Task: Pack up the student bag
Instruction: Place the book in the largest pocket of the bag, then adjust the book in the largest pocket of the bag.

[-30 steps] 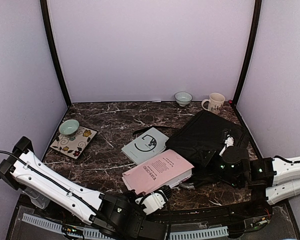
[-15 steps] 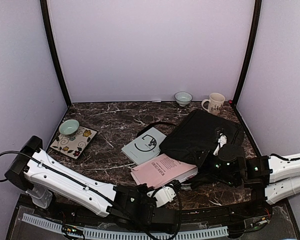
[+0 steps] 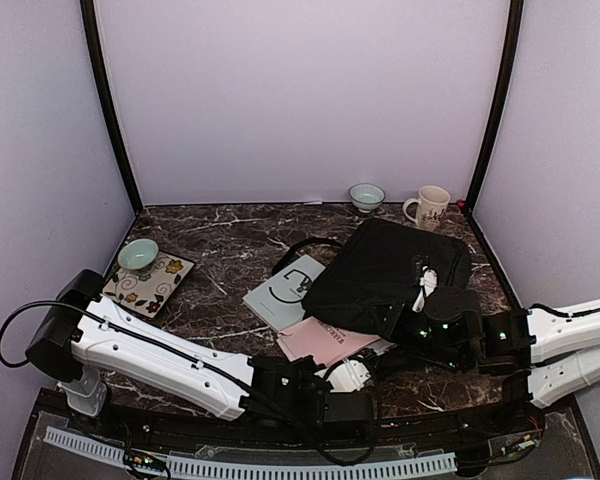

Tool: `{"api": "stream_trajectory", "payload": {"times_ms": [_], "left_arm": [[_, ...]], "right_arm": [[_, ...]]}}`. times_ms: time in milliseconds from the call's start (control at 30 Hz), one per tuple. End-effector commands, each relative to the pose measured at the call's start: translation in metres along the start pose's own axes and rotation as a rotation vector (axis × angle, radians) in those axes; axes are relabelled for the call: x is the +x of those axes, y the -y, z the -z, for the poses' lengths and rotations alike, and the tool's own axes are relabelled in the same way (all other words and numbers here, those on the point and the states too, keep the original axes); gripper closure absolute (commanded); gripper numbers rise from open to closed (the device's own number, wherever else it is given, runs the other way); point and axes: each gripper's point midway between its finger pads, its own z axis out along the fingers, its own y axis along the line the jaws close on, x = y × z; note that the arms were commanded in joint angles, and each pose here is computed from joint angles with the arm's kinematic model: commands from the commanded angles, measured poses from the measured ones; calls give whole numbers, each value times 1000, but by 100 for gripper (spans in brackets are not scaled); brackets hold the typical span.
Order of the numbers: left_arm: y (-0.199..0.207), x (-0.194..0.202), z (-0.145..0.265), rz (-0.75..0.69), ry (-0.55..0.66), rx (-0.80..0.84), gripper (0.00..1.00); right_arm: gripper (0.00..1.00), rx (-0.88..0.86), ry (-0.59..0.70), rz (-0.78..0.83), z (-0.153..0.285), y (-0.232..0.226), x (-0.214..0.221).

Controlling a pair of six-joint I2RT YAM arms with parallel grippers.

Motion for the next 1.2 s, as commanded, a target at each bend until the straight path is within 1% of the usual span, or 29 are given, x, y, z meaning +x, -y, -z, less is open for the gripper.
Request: {"api": "stream_trajectory", "payload": {"times_ms": [0, 200, 267, 300, 333, 367, 400, 433, 500, 567, 667, 733, 800, 933, 1000, 1067, 1167], "left_arm": [[-13, -18, -13, 83, 6, 0, 100], [-14, -35, -29, 175, 21, 34, 100], [-6, -44, -32, 189, 35, 73, 100], [3, -48, -32, 181, 43, 118, 99], [8, -50, -31, 174, 44, 144, 91], [11, -50, -31, 180, 40, 163, 79], [12, -50, -28, 184, 40, 182, 70], [14, -51, -23, 189, 45, 213, 63], [13, -51, -11, 206, 66, 271, 55], [9, -52, 5, 217, 92, 318, 50], [-6, -35, 21, 244, 72, 332, 51], [-18, -10, 23, 266, 35, 310, 56], [-29, 13, 28, 295, 5, 303, 58], [-33, 48, 31, 330, -51, 322, 62], [-31, 52, 29, 348, -42, 335, 66], [-26, 47, 27, 363, -14, 352, 74], [-15, 32, 20, 380, 32, 383, 75]], "right_arm": [[100, -142, 29, -53, 8, -46, -15], [100, -126, 39, -71, 10, -42, -15], [100, -118, 52, -84, 11, -38, -17], [100, -114, 59, -87, 12, -36, -18], [100, -112, 63, -91, 13, -34, -18], [100, -107, 70, -94, 13, -32, -19], [100, -102, 73, -96, 14, -29, -19], [100, -100, 79, -100, 14, -28, -20], [100, -91, 85, -98, 15, -24, -20], [100, -87, 89, -100, 16, -21, -21], [100, -84, 92, -100, 18, -19, -21], [100, -82, 94, -99, 19, -17, -22], [100, -83, 95, -101, 20, -15, -21], [100, -84, 102, -103, 21, -14, -23], [100, -84, 102, -102, 21, -14, -23], [100, -88, 96, -99, 20, -15, -21], [100, -93, 85, -94, 19, -18, -20]]}}
